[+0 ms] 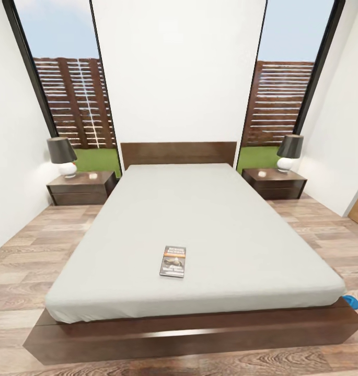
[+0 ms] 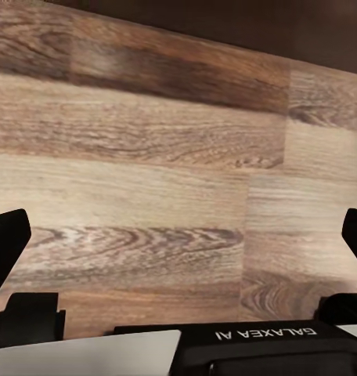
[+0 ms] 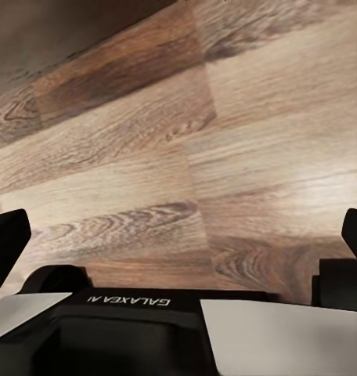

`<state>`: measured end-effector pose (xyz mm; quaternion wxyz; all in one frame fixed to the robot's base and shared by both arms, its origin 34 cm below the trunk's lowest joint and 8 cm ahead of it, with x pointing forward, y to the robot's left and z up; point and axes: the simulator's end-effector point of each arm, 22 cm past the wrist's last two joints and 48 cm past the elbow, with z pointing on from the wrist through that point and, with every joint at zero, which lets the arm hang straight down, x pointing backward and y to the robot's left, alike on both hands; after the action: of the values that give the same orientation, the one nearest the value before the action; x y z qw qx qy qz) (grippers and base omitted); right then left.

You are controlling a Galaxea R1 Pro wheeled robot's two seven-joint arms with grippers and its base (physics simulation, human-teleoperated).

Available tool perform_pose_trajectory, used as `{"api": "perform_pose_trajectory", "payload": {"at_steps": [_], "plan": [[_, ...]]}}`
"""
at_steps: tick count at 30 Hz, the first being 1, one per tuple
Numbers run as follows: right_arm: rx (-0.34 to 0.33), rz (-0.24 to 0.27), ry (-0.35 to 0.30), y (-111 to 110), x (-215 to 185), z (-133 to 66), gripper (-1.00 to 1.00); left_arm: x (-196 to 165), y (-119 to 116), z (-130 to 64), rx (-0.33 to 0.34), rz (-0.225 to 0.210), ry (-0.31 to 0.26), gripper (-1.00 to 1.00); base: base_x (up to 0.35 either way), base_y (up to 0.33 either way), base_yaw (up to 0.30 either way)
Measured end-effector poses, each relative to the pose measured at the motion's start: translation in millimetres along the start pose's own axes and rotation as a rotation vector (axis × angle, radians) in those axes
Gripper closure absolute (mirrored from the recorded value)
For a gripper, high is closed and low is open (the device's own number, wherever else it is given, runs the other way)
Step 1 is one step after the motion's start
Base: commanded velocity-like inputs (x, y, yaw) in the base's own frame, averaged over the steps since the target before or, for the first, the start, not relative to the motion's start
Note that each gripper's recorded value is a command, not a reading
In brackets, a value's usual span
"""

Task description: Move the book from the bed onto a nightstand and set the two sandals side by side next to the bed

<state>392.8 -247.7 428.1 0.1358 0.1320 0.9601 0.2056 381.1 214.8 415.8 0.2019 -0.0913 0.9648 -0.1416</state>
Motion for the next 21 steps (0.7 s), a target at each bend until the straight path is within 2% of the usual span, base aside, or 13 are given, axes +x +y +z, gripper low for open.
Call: {"api": "perform_pose_trajectory", "payload": {"at_steps": [21], "plan": [[0.0,0.0,0.001,17,-10,-32.4,-1.0,-16,-12,-32.1,0.0,0.0,0.001,-1.0,0.0,0.0,0.0]]}}
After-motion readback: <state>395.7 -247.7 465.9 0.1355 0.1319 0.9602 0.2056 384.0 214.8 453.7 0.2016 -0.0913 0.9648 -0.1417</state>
